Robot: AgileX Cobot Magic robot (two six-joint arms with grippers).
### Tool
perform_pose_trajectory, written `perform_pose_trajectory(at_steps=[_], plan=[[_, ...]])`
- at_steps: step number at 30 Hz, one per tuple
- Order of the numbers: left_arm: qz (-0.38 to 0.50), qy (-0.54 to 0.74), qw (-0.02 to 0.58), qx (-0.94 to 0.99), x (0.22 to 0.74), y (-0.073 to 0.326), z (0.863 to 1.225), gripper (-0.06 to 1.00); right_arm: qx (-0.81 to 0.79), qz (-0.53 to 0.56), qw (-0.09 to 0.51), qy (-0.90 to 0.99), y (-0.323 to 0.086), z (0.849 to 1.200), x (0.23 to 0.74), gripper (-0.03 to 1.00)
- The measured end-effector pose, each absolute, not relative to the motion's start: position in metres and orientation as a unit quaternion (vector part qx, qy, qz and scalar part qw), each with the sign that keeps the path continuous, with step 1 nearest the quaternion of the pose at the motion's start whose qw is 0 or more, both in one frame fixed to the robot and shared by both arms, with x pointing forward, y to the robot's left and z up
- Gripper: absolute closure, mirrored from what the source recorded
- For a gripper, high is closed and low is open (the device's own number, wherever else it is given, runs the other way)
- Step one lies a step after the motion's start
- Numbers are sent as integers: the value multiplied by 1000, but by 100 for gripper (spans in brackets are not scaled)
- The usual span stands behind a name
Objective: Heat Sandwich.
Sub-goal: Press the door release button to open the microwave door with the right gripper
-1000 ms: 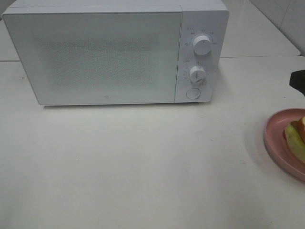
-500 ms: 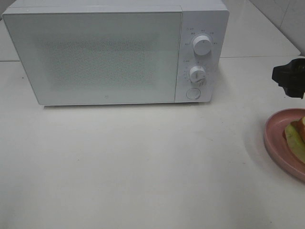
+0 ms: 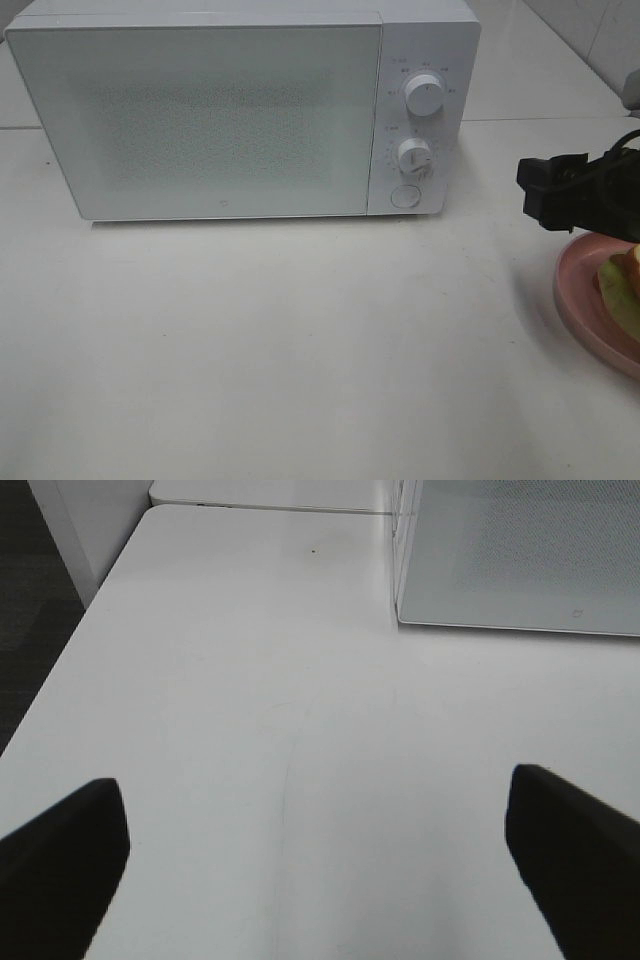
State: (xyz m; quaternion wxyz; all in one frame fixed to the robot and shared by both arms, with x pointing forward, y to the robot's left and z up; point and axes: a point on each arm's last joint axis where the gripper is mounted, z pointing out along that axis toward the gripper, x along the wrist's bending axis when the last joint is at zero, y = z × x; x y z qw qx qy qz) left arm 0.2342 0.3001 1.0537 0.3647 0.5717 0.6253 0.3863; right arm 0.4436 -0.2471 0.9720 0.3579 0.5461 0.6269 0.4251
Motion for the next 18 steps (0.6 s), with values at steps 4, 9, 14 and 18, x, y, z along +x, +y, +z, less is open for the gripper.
perform_pose_trajectory(at_steps=[4,9,14,18], plan=[[386,625,365,572,234,300,1054,-2,540,424,370,626,-240,970,444,21],[386,625,365,572,234,300,1054,-2,540,419,376,626,-225,963,444,21],[386,625,365,572,234,300,1054,-2,535,419,381,627,-211,953,444,21],[386,625,365,572,234,300,1054,-2,530,414,386,632,-203,945,444,21]])
